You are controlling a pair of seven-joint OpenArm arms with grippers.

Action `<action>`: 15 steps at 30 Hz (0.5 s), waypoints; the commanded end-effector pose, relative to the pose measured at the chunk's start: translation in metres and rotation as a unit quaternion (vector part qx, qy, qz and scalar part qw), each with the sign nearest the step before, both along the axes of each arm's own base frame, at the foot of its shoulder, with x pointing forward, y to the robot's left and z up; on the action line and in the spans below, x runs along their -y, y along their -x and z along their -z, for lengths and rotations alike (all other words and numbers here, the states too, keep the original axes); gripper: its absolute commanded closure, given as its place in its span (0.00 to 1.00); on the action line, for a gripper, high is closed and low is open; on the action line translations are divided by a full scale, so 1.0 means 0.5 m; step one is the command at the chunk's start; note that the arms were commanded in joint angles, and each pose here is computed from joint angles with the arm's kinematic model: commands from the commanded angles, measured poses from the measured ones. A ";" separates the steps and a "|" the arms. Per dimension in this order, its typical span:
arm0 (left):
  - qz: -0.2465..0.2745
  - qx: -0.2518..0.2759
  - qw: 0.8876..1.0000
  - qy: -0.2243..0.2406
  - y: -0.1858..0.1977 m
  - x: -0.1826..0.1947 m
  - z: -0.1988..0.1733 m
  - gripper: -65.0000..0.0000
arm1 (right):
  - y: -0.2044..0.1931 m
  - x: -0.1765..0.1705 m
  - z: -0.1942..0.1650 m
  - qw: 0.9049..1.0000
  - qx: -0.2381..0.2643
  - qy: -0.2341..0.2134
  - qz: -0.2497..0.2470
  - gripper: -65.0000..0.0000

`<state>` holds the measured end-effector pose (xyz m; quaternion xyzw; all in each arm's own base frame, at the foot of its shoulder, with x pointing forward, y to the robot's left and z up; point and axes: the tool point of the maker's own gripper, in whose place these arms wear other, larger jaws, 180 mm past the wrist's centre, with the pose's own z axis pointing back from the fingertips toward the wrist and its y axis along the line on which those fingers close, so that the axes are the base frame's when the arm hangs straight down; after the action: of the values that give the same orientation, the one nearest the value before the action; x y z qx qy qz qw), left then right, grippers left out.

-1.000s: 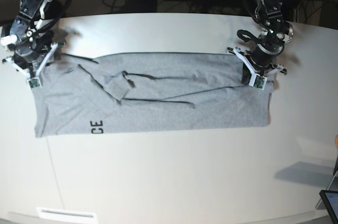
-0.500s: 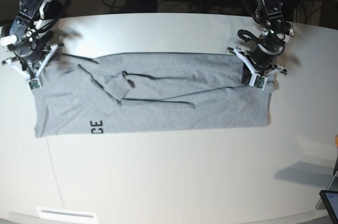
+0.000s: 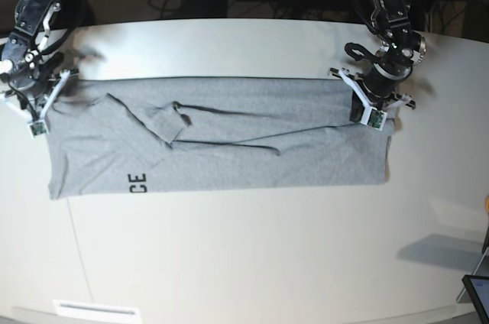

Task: Fold the T-shirt properly
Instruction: 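Hold the strip ends with both grippers and press them flat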

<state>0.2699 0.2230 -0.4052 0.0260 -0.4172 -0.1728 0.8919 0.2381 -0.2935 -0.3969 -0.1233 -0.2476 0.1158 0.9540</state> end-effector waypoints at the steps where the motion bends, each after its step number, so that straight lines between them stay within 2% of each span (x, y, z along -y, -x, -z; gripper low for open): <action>1: -0.004 -0.014 1.000 -0.018 0.006 -0.015 0.004 1.00 | -0.018 0.014 -0.024 1.000 0.018 0.014 0.002 0.99; 5: -0.004 -0.014 1.000 -0.018 0.006 -0.015 0.004 1.00 | -0.016 0.015 -0.023 1.000 0.015 0.015 0.003 0.95; 9: -0.004 -0.013 1.000 -0.018 0.006 -0.016 0.004 1.00 | -0.016 0.017 -0.025 1.000 0.016 0.017 0.003 0.73; 12: -0.004 -0.013 1.000 -0.018 0.006 -0.016 0.004 1.00 | -0.017 0.019 -0.029 1.000 0.021 0.018 0.004 0.62; 15: -0.004 -0.012 1.000 -0.019 0.005 -0.016 0.002 1.00 | -0.023 0.033 -0.047 0.999 0.028 0.032 0.001 0.62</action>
<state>0.2698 0.2232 -0.4053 0.0264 -0.4162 -0.1726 0.8923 0.2377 -0.2999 -0.3919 -0.1369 -0.2446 0.1191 0.9525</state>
